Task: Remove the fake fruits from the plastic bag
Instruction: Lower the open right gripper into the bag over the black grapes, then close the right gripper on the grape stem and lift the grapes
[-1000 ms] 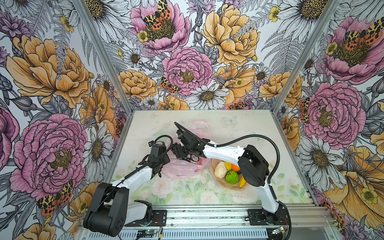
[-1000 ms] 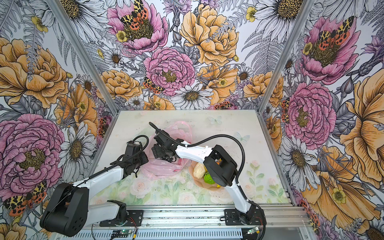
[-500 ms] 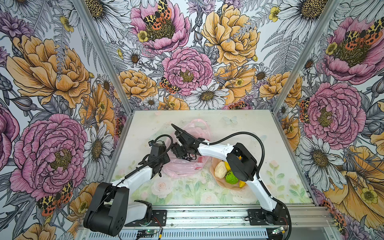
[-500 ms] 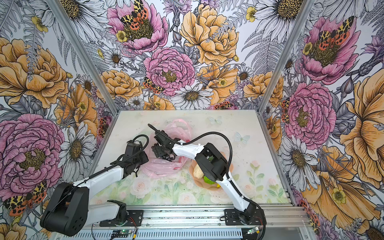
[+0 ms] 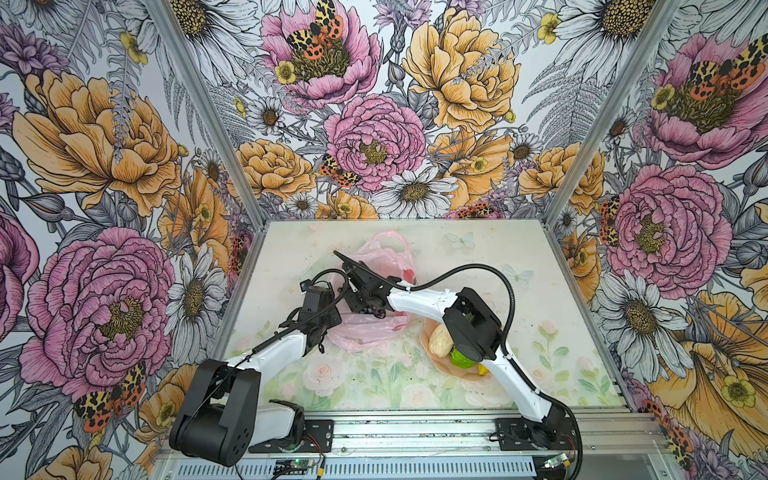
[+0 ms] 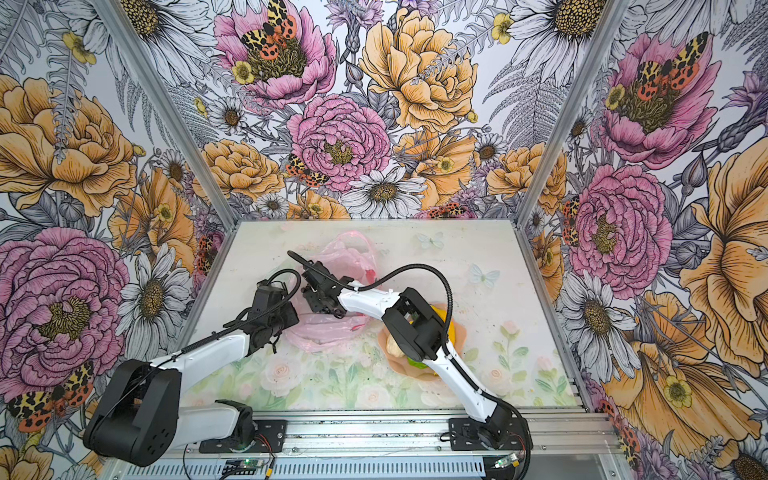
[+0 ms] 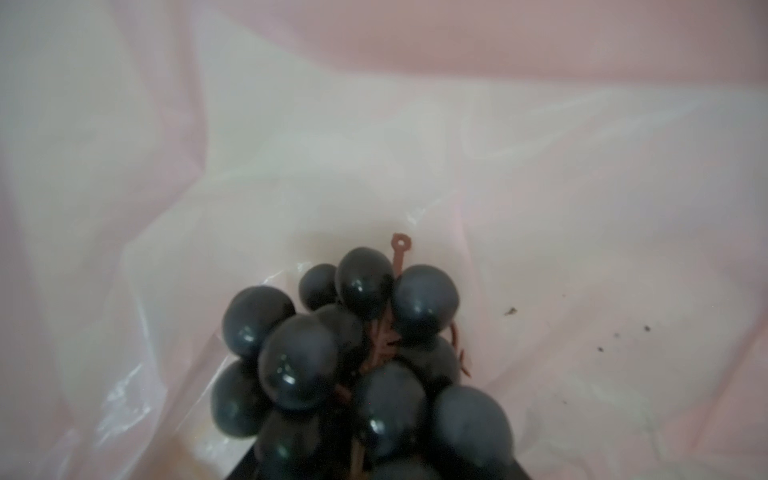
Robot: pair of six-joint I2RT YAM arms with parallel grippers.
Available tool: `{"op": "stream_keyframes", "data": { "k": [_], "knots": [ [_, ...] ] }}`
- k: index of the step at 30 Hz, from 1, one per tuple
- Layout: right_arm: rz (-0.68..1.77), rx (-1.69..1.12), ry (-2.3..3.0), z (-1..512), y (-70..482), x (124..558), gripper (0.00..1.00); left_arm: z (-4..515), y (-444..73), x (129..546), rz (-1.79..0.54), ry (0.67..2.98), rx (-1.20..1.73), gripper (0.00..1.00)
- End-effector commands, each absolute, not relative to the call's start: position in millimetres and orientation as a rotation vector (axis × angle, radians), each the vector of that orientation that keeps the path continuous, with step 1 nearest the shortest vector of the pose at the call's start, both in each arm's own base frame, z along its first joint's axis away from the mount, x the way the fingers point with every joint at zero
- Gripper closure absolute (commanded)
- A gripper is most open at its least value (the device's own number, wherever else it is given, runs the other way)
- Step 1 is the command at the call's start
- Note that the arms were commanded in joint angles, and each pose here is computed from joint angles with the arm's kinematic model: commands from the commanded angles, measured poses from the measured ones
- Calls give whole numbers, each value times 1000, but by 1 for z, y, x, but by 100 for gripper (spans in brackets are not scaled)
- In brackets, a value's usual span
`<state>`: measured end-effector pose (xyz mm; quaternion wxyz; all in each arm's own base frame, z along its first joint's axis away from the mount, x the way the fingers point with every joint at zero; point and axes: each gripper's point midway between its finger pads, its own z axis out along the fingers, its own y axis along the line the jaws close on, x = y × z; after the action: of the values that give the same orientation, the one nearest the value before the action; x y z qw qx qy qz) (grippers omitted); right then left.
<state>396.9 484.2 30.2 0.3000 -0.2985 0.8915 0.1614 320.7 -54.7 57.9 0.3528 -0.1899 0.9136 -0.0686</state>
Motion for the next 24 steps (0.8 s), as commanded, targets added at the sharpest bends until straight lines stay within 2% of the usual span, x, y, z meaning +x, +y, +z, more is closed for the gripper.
{"op": "stream_keyframes", "data": {
  "k": [1,6,24],
  "knots": [
    [392,-814,2359,35,486,394,55,71,-60,331,-188,2329,-456,90],
    [419,-818,2308,66,490,392,62,72,-60,332,-186,2328,-458,89],
    [478,-843,2250,111,491,375,66,74,-49,329,-192,2312,-506,89]
  ]
}}
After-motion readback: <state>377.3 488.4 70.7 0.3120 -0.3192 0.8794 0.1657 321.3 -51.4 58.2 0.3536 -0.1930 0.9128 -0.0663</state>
